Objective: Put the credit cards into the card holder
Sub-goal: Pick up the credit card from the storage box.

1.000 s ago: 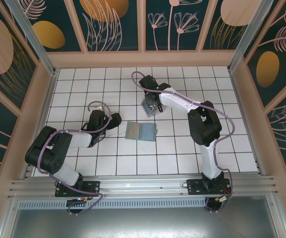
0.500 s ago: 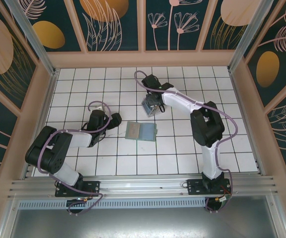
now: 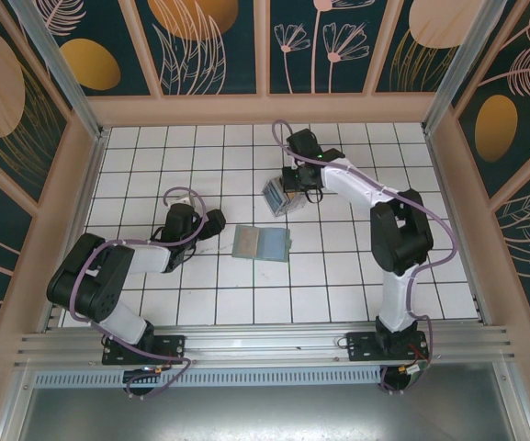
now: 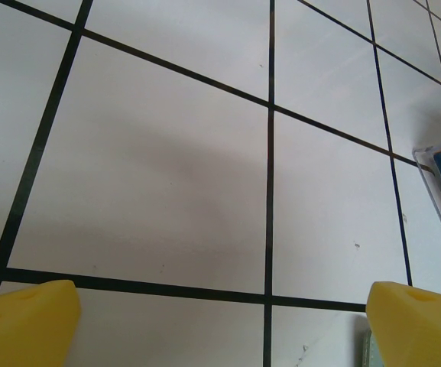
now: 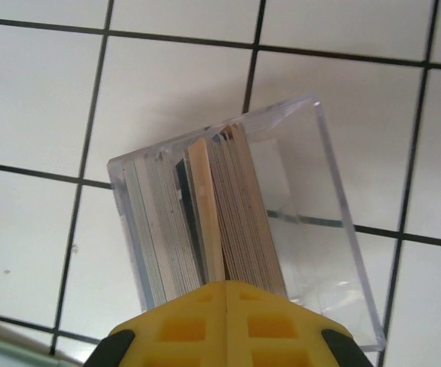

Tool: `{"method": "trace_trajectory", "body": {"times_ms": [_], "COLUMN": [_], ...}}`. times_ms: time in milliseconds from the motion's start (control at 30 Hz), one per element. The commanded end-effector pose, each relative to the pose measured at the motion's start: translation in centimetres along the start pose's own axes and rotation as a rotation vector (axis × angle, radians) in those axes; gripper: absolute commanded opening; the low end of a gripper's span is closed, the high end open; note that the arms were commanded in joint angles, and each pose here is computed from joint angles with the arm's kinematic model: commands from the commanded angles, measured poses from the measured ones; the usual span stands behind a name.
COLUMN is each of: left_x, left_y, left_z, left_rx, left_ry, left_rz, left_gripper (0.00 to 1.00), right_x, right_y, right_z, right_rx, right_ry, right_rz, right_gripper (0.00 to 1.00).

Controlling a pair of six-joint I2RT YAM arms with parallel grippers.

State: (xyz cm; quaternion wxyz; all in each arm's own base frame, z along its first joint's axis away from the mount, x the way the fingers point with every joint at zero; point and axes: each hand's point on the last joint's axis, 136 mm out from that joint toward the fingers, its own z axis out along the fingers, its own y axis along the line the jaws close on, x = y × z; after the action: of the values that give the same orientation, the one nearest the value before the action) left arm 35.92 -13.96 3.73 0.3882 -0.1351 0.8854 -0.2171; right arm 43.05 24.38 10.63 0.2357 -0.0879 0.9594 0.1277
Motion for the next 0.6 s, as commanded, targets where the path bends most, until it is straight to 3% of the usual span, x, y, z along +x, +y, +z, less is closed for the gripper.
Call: {"method": "trace_trajectory", "body": {"times_ms": [0,567], "left_x": [2.6,2.6], "left_y": [0.2,0.3], "left_z": [0.6,0.6], "left_rx": [0.012,0.004], "left_ry": [0.115,0.116], "left_rz": [-0.011,-0.008], "left_gripper": [0.97,0.96], "right_x": [-0.2,0.8], "right_y": [1.7,1.4], "right_z": [-1.0,1.7], "right_rx": [-0.156,-0.070], "right_ry": [0.005,0.080], "right_rz": [0.037,-0.018], "right_gripper": [0.00,0.00]}}
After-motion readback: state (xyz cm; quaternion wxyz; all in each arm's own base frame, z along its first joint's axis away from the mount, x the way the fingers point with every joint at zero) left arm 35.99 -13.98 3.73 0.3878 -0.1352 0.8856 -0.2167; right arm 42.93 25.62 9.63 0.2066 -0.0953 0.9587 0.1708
